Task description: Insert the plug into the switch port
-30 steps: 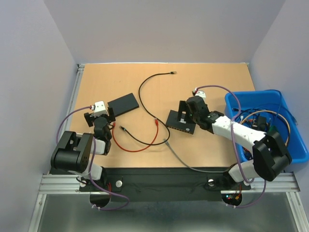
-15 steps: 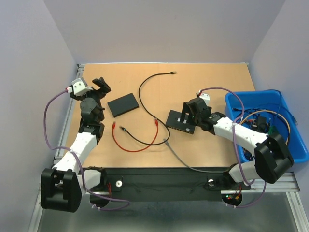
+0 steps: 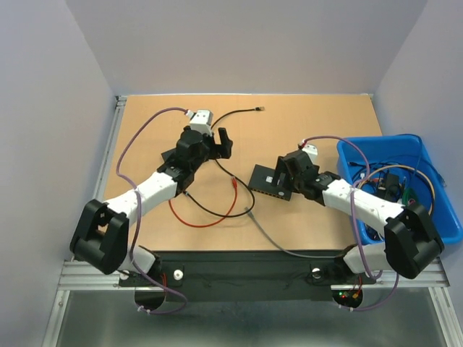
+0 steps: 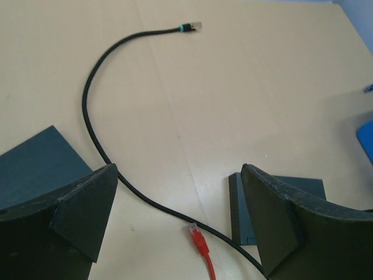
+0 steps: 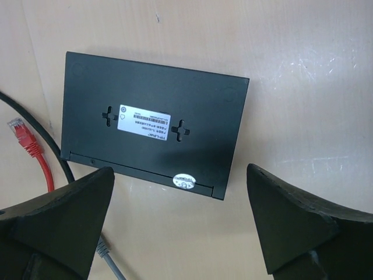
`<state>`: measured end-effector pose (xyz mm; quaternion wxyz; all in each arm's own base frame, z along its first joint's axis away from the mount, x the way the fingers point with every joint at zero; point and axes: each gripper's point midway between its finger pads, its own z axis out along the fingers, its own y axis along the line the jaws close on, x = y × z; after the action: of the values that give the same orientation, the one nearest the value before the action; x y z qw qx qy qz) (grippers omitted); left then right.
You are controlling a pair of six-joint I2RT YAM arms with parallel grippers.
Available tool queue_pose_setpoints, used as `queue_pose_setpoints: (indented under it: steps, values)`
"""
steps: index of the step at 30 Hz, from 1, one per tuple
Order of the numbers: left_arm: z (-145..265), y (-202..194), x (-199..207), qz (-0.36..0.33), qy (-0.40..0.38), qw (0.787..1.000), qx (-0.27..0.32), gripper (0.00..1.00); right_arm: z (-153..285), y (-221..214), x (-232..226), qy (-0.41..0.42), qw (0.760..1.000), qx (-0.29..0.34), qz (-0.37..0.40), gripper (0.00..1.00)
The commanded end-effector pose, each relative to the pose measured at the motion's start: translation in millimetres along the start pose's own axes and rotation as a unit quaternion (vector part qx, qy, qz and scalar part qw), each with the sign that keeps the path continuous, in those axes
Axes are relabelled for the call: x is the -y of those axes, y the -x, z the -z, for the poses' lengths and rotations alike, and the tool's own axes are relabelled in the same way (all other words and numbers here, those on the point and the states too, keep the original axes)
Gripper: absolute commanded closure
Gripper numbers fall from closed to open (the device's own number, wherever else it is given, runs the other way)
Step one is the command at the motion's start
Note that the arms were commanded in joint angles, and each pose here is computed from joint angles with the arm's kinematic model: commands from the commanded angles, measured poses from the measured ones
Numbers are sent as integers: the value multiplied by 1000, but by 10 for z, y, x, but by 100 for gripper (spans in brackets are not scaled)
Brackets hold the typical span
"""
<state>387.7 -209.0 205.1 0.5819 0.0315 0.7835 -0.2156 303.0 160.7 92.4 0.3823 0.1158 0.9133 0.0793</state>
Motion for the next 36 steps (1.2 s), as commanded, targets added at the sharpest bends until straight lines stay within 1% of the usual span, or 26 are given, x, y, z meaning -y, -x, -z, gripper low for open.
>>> queue_pose_setpoints:
  steps: [1,2,3,5,6,7,8,10,14,16,17,18,19,20,21,24,25,26,28,29,31,32,33,34,35,36]
  values:
    - [-110,-140,382,-40,-50,997,-38,3,-111,-130,101,-14,999,-16,-28,0]
    - [-142,-240,422,-47,-52,996,-56,5,-133,-156,110,-13,999,-22,-31,0]
    - [-232,-374,545,-56,-62,994,-76,11,-165,-168,125,-6,999,-29,-46,0]
    - [-302,-540,618,-62,-67,990,-104,16,-206,-177,136,-2,998,-34,-60,0]
    - [-370,-713,623,-66,-64,988,-125,19,-224,-156,140,-1,998,-31,-63,1]
    - [-382,-776,748,-65,-84,985,-136,20,-235,-161,145,-2,997,-32,-66,1]
    - [-423,-910,755,-66,-85,983,-152,22,-250,-169,156,-6,997,-33,-64,1]
    - [-441,-1001,856,-67,-97,980,-163,23,-272,-170,176,-11,997,-33,-64,1]
    - [-513,-1255,906,-68,-104,974,-191,26,-343,-175,188,-17,997,-35,-68,4]
    - [-532,-1312,953,-65,-112,972,-198,27,-414,-204,174,-18,997,-42,-65,9]
    - [-551,-1391,941,-64,-111,970,-206,27,-440,-200,143,-14,997,-42,-65,15]
    - [-559,-1429,950,-64,-115,969,-211,27,-470,-198,131,-14,997,-44,-65,15]
    - [-566,-1441,980,-60,-121,967,-214,28,-537,-241,131,-19,997,-52,-61,22]
    - [-576,-1453,991,-59,-124,967,-215,28,-563,-241,101,-15,997,-55,-59,25]
    - [-586,-1513,984,-57,-125,966,-221,28,-596,-179,16,-5,997,-52,-60,33]
    - [-604,-1596,996,-51,-132,963,-229,29,-737,-169,-85,2,997,-61,-52,43]
    - [-606,-1621,1000,-49,-135,962,-232,29,-769,-66,-178,10,997,-54,-53,48]
    - [-623,-1656,997,-47,-136,961,-235,29,-858,-94,-188,5,997,-60,-45,49]
    - [-651,-1665,950,-37,-133,961,-238,30,-939,44,-337,17,997,-53,-44,52]
    - [-669,-1671,914,-34,-128,962,-238,31,-1026,0,-357,14,997,-62,-37,53]
    - [-714,-1625,770,-18,-113,965,-237,32,-1134,49,-446,20,997,-63,-32,54]
    - [-733,-1618,697,-13,-105,966,-236,32,-1171,198,-594,36,997,-53,-32,55]
    - [-748,-1587,637,-6,-98,967,-234,33,-1288,157,-614,33,997,-61,-24,55]
    - [-778,-1533,475,6,-83,969,-231,33,-1333,174,-685,41,997,-63,-20,55]
    - [-790,-1481,406,12,-76,971,-226,33,-1374,332,-833,57,997,-51,-18,55]
    - [-801,-1446,320,16,-67,973,-222,33,-1422,362,-883,62,997,-51,-17,55]
